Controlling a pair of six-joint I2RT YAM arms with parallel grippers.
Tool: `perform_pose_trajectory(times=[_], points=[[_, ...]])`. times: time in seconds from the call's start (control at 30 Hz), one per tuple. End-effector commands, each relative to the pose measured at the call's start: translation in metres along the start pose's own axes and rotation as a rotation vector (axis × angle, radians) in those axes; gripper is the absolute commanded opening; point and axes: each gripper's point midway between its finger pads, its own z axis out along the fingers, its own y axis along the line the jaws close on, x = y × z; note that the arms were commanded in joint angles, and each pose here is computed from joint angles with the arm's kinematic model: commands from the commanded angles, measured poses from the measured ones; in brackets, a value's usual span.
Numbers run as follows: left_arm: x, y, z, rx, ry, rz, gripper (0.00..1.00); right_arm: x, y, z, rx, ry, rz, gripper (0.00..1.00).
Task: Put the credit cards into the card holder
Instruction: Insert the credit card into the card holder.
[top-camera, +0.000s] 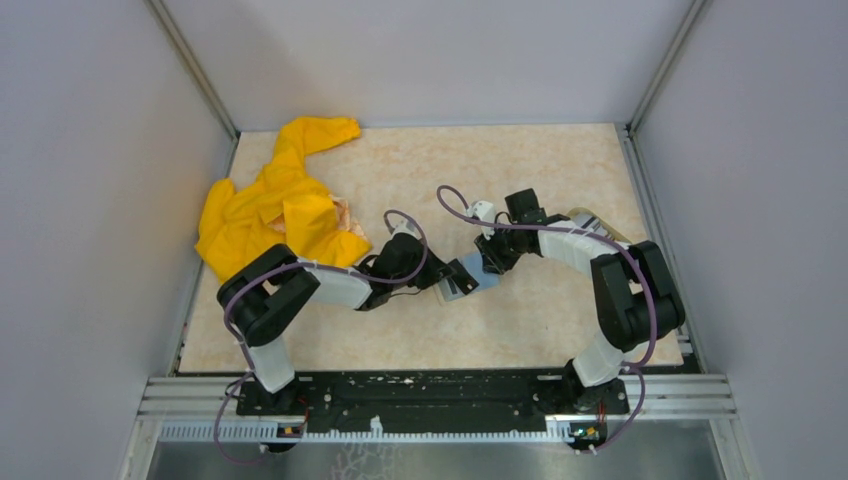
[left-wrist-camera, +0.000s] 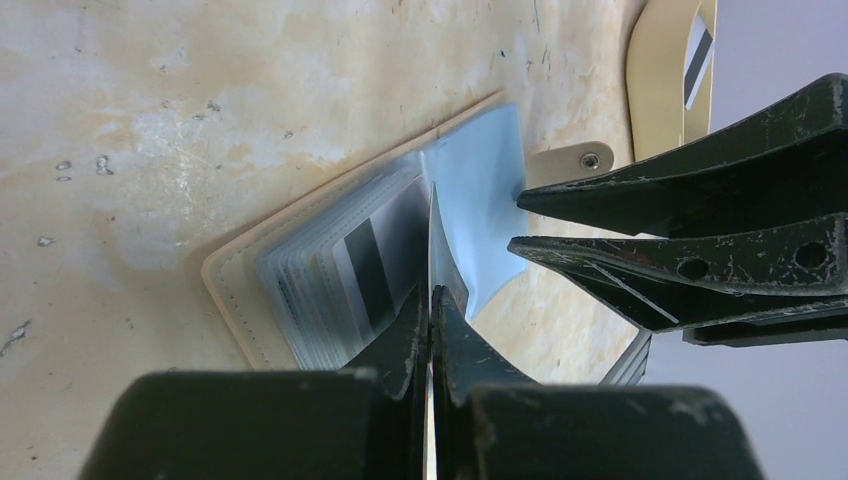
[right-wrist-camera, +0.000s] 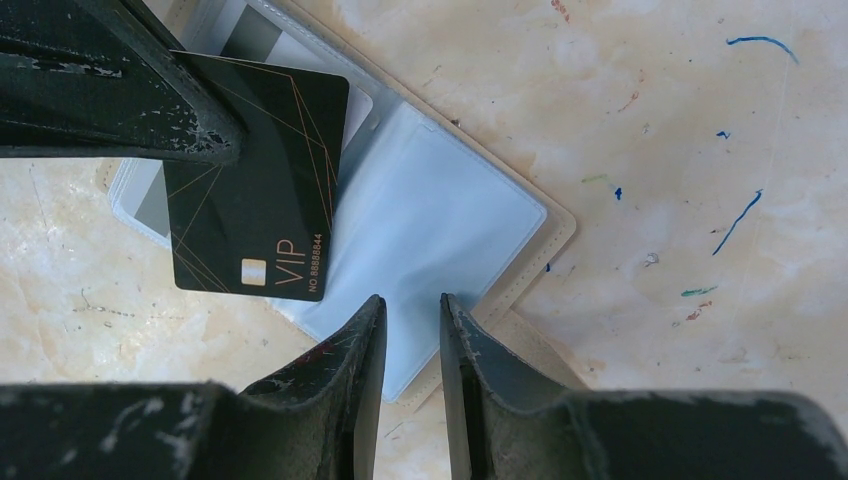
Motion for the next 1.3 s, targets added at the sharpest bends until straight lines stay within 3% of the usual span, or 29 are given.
perform_pose_trajectory(times=[0.0, 0.73, 1.27], points=[[0.006, 0.006, 0.000, -0.038, 0.018, -0.021, 0.00, -0.027, -0.006, -0.008, 0.022, -0.061, -0.031, 0.27], [-0.022, 0.019, 0.002, -0.179, -0.090, 0.106, 0.00, -0.028, -0.005, -0.009, 0.018, -0.062, -0.031, 0.27], [0.008, 0.010, 0.010, -0.071, 0.035, 0.053, 0.00, -0.029, -0.004, -0.010, 0.014, -0.066, -0.032, 0.27]])
